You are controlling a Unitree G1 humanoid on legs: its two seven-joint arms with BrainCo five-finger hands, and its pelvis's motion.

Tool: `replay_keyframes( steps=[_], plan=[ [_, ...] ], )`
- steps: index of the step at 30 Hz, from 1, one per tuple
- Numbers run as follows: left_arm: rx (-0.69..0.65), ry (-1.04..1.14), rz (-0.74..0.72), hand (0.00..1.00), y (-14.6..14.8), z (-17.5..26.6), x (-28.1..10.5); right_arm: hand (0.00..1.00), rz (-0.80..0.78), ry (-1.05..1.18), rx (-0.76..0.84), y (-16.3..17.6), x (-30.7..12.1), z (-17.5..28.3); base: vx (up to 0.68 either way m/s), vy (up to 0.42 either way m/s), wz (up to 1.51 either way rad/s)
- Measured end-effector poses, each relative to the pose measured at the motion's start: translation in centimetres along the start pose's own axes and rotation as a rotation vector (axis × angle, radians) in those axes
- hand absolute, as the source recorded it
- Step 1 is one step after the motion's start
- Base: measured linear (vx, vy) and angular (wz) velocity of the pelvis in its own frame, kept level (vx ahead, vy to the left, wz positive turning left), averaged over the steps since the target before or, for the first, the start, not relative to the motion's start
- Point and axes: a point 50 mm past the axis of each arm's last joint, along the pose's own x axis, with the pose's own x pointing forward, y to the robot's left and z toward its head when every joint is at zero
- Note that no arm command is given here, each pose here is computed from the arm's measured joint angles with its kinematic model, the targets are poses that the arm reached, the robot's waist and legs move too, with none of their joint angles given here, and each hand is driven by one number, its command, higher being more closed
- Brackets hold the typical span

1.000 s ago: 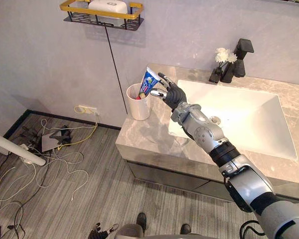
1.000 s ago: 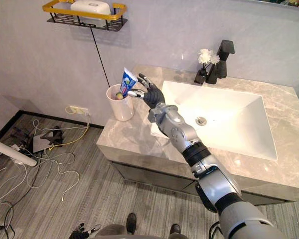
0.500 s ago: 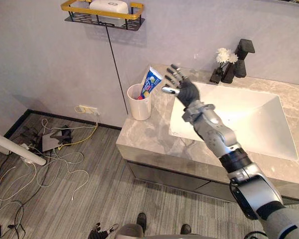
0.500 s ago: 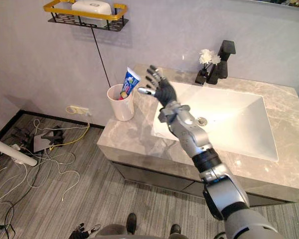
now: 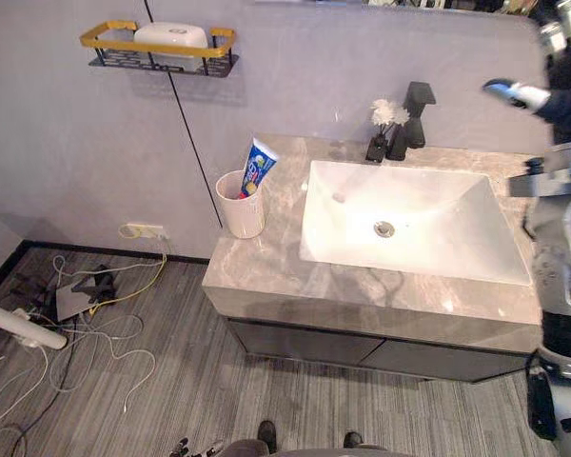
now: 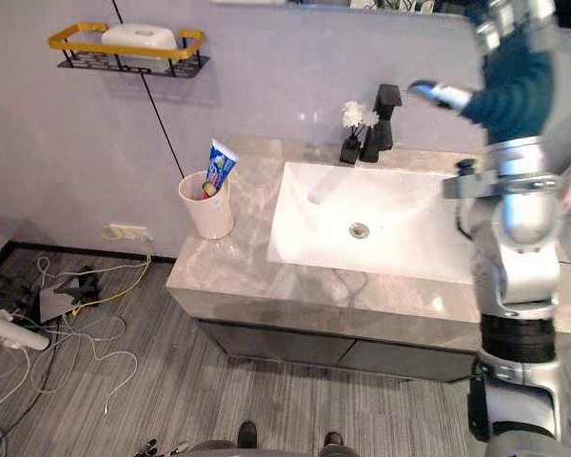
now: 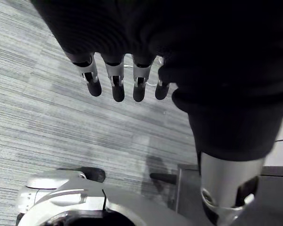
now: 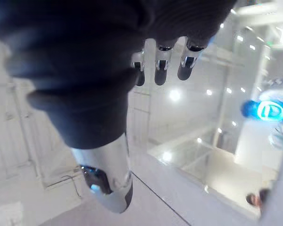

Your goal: Organize washtable

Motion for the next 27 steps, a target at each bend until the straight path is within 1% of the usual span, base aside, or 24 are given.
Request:
replay_keyframes(
  steps=[1, 3, 4, 7, 9, 10, 11, 12, 13, 14, 15, 16, 17, 18, 19, 20, 21, 22, 24, 25, 27],
  plan=[
    [-0.003, 0.001, 0.002, 0.0, 0.1, -0.1, -0.1, 0.0, -0.021, -0.008, -0.017, -0.5, -0.2, 0.2, -0.04, -0.004, -0.03],
    [-0.015, 0.0, 0.009, 0.0, 0.2, -0.1, -0.1, 0.0, -0.13, -0.013, -0.091, -3.4, -1.3, 0.8, -0.06, -0.004, -0.04],
    [-0.018, -0.001, 0.011, 0.0, 0.2, -0.1, -0.1, 0.0, -0.16, -0.009, -0.114, -4.2, -1.7, 1.0, -0.06, -0.004, -0.01],
    [-0.026, 0.005, 0.015, 0.0, 0.3, -0.3, -0.1, 0.0, -0.347, 0.05, -0.265, -8.3, -4.4, 1.2, -0.03, 0.0, 0.0],
    [-0.026, 0.015, 0.016, 0.0, 0.3, -0.7, -0.2, 0.0, -0.461, 0.136, -0.337, -10.6, -7.0, 0.7, 0.0, 0.0, 0.0],
    [-0.028, 0.015, 0.016, 0.0, 0.3, -0.7, -0.2, 0.0, -0.495, 0.166, -0.362, -11.2, -7.9, 0.6, 0.0, 0.0, 0.0],
    [-0.033, 0.015, 0.017, 0.0, 0.2, -0.6, -0.2, 0.0, -0.553, 0.231, -0.408, -12.3, -9.6, 0.3, 0.0, 0.0, 0.0],
    [-0.034, 0.014, 0.017, 0.0, 0.2, -0.6, -0.2, 0.0, -0.578, 0.259, -0.418, -12.6, -10.4, 0.1, 0.0, 0.014, -0.03],
    [-0.034, 0.014, 0.016, 0.0, 0.2, -0.6, -0.2, 0.0, -0.643, 0.371, -0.468, -13.6, -13.0, -0.5, -0.01, 0.014, -0.08],
    [-0.034, 0.014, 0.016, 0.0, 0.2, -0.6, -0.2, 0.0, -0.664, 0.418, -0.486, -13.8, -14.1, -0.8, 0.0, 0.019, -0.16],
    [-0.035, 0.015, 0.015, 0.0, 0.1, -0.6, -0.2, 0.0, -0.705, 0.514, -0.502, -14.1, -16.3, -1.4, 0.01, 0.018, -0.19],
    [-0.035, 0.016, 0.015, 0.0, 0.1, -0.6, -0.2, 0.0, -0.739, 0.617, -0.501, -14.1, -18.7, -2.0, 0.01, 0.015, -0.15],
    [-0.035, 0.016, 0.013, 0.0, 0.1, -0.6, -0.2, 0.0, -0.755, 0.666, -0.5, -14.1, -19.8, -2.3, 0.02, 0.019, -0.08],
    [-0.034, 0.015, 0.011, 0.0, 0.0, -0.5, -0.1, 0.0, -0.793, 0.77, -0.491, -13.8, -22.2, -3.0, 0.0, 0.0, 0.0],
    [-0.033, 0.014, 0.009, 0.0, 0.0, -0.4, -0.1, 0.0, -0.807, 0.822, -0.479, -13.5, -23.3, -3.4, 0.02, 0.014, -0.03],
    [-0.031, 0.013, 0.006, 0.0, -0.1, -0.3, -0.1, 0.0, -0.829, 0.923, -0.455, -12.9, -25.6, -4.2, 0.01, 0.004, -0.05],
    [-0.032, 0.014, 0.003, 0.0, -0.2, -0.4, -0.1, 0.0, -0.84, 1.025, -0.423, -11.9, -27.7, -5.0, 0.02, 0.003, -0.06],
    [-0.034, 0.015, 0.001, 0.0, -0.3, -0.4, -0.1, 0.0, -0.84, 1.075, -0.403, -11.4, -28.7, -5.3, 0.02, 0.002, -0.06],
    [-0.031, 0.011, -0.025, 0.0, -0.7, -0.1, 0.0, 0.0, -0.814, 1.25, -0.301, -9.0, -32.2, -6.6, 0.04, 0.001, -0.06],
    [-0.028, 0.012, -0.03, 0.0, -0.7, -0.1, 0.0, 0.0, -0.808, 1.291, -0.271, -8.3, -33.0, -7.0, 0.04, -0.009, -0.08],
    [-0.013, 0.014, -0.041, 0.0, -0.9, 0.1, 0.2, 0.0, -0.777, 1.467, -0.157, -5.8, -36.5, -8.1, 0.05, -0.017, -0.09]
  ],
)
